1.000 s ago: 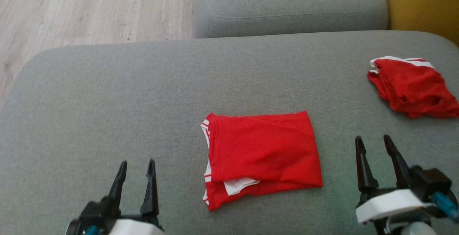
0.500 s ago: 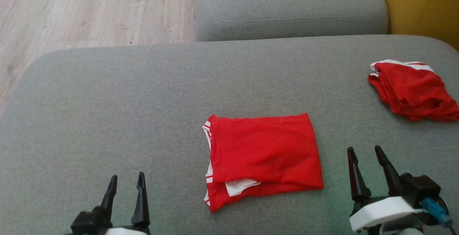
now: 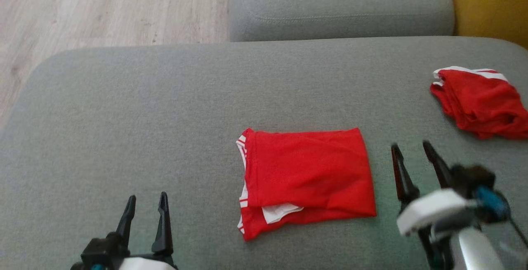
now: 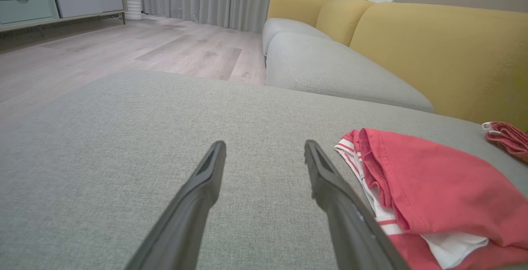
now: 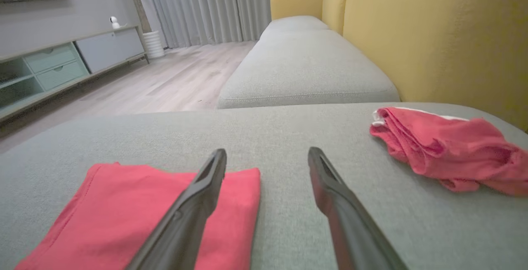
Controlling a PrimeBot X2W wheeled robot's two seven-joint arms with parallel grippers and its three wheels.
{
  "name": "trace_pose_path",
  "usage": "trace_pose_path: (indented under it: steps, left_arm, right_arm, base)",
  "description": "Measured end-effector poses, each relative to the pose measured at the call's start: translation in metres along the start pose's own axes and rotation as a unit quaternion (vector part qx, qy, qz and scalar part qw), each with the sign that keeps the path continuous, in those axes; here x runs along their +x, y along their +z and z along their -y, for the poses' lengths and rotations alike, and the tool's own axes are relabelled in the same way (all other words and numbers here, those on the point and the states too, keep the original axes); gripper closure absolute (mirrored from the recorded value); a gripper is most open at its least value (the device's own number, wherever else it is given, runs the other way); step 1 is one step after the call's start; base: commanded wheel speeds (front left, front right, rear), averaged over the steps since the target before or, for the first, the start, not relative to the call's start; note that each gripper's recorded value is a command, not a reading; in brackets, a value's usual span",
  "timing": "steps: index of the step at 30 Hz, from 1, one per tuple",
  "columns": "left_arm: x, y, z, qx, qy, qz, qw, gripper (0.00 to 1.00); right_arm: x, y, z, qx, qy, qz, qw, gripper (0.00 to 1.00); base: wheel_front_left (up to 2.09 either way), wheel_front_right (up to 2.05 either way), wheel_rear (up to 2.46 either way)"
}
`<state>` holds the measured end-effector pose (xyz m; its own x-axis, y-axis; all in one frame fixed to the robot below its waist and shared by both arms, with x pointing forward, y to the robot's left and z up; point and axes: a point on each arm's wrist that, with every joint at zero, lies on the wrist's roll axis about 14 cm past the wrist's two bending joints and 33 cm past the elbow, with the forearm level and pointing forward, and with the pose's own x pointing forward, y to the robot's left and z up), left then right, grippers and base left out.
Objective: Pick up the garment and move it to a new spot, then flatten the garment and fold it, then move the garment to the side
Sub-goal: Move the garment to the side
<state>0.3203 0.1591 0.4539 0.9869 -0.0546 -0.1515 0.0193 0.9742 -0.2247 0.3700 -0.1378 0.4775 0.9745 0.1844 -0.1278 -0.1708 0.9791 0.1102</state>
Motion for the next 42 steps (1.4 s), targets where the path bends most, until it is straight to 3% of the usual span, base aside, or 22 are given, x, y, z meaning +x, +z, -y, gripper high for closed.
trace_pose_path:
  steps: [4, 9, 19, 20, 21, 24, 31, 37, 42]
  left_arm:
    - [0.003, 0.004, -0.003, -0.001, 0.005, 0.005, 1.000, 0.00]
    - [0.003, 0.002, -0.008, -0.003, 0.014, 0.001, 1.000, 0.00]
    - [-0.002, -0.004, -0.026, -0.008, 0.050, -0.007, 0.999, 0.00]
    - [-0.002, -0.004, -0.027, -0.009, 0.052, -0.006, 0.999, 0.00]
    - [-0.002, -0.005, -0.027, -0.009, 0.054, -0.006, 0.999, 0.00]
    - [-0.001, -0.006, -0.027, -0.009, 0.053, -0.009, 0.999, 0.00]
    - [0.015, -0.009, -0.010, 0.000, 0.021, -0.013, 1.000, 0.00]
    - [0.046, -0.002, 0.025, 0.008, -0.040, -0.005, 0.999, 0.00]
    - [0.069, -0.012, 0.062, 0.012, -0.100, -0.018, 0.995, 0.00]
  right_arm:
    - [0.026, 0.004, -0.006, -0.017, 0.013, -0.045, 0.999, 0.00]
    - [0.043, -0.030, -0.005, -0.019, 0.014, -0.138, 0.990, 0.00]
    - [0.045, -0.107, -0.025, -0.004, 0.043, -0.306, 0.951, 0.00]
    - [0.046, -0.108, -0.026, -0.001, 0.045, -0.310, 0.950, 0.03]
    - [0.048, -0.108, -0.028, 0.003, 0.047, -0.314, 0.948, 0.37]
    - [0.052, -0.106, -0.032, 0.005, 0.054, -0.319, 0.946, 1.00]
    - [0.058, -0.095, -0.019, 0.016, 0.039, -0.296, 0.954, 1.00]
    - [0.065, -0.052, 0.049, -0.003, -0.032, -0.231, 0.972, 1.00]
    - [0.050, -0.027, 0.096, -0.008, -0.089, -0.196, 0.977, 1.00]
  base:
    - [0.00, 0.00, 0.00]
    - [0.00, 0.00, 0.00]
    - [0.00, 0.00, 0.00]
    - [0.00, 0.00, 0.00]
    - [0.00, 0.00, 0.00]
    - [0.00, 0.00, 0.00]
    - [0.00, 0.00, 0.00]
    - [0.00, 0.00, 0.00]
    - [0.00, 0.00, 0.00]
